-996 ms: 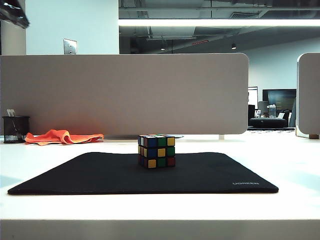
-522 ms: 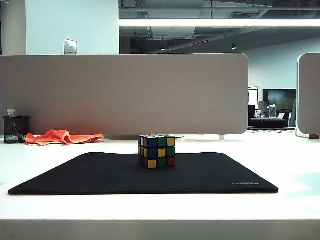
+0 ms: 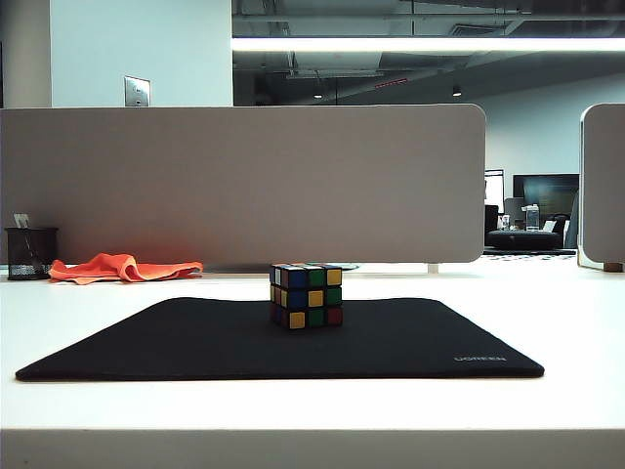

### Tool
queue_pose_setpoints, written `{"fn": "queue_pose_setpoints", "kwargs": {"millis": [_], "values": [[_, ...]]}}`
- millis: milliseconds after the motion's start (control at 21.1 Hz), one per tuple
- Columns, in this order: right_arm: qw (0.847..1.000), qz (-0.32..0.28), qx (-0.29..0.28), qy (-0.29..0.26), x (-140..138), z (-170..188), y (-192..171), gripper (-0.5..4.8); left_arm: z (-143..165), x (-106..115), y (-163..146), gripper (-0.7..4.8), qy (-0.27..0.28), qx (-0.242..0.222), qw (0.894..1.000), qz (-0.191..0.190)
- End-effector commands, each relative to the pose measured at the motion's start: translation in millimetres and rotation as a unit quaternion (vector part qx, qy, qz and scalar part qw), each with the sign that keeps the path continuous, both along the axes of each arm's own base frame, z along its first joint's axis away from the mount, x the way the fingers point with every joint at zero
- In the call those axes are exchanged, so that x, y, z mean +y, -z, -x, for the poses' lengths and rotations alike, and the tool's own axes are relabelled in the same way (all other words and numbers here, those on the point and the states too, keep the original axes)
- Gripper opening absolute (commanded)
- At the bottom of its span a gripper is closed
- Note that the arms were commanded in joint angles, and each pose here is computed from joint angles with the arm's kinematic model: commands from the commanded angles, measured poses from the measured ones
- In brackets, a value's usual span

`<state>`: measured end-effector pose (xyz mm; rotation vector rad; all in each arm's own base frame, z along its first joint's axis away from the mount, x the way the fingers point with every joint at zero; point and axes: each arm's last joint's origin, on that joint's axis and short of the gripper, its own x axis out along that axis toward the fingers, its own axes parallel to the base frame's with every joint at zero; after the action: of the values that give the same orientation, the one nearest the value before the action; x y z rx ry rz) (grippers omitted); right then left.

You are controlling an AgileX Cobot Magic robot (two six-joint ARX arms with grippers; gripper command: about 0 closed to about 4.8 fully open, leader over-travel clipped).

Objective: Pick up the cube on the right side of the mouse pad, then place it in the center of the mouse pad.

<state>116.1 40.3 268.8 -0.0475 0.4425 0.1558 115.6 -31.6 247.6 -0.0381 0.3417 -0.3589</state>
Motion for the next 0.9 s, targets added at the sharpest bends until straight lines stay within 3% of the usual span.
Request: {"fn": "queue_pose_setpoints", "kwargs": {"millis": [47,237,474,522,901], "values": [[1.0,-0.018,0.024,0.008,1,-1,16,0.32,-2,0,15,-0.01,-0.013,0.023,0.999,0.021],[0.999,-0.045,-0.019,0.004,0,1,34,0.31,0,2,32,-0.02,-0.034,0.02,0.999,0.022],[0.994,-0.07,-0.083,0.002,-5,14,45,0.29,11,4,37,-0.02,-0.03,-0.034,0.999,0.025],[0.993,-0.073,-0.092,0.004,-7,18,50,0.06,13,5,38,-0.03,-0.03,-0.043,0.998,0.028],[0.993,-0.064,-0.104,0.009,-11,26,80,-0.01,22,6,47,-0.03,-0.021,-0.069,0.997,0.038]]}}
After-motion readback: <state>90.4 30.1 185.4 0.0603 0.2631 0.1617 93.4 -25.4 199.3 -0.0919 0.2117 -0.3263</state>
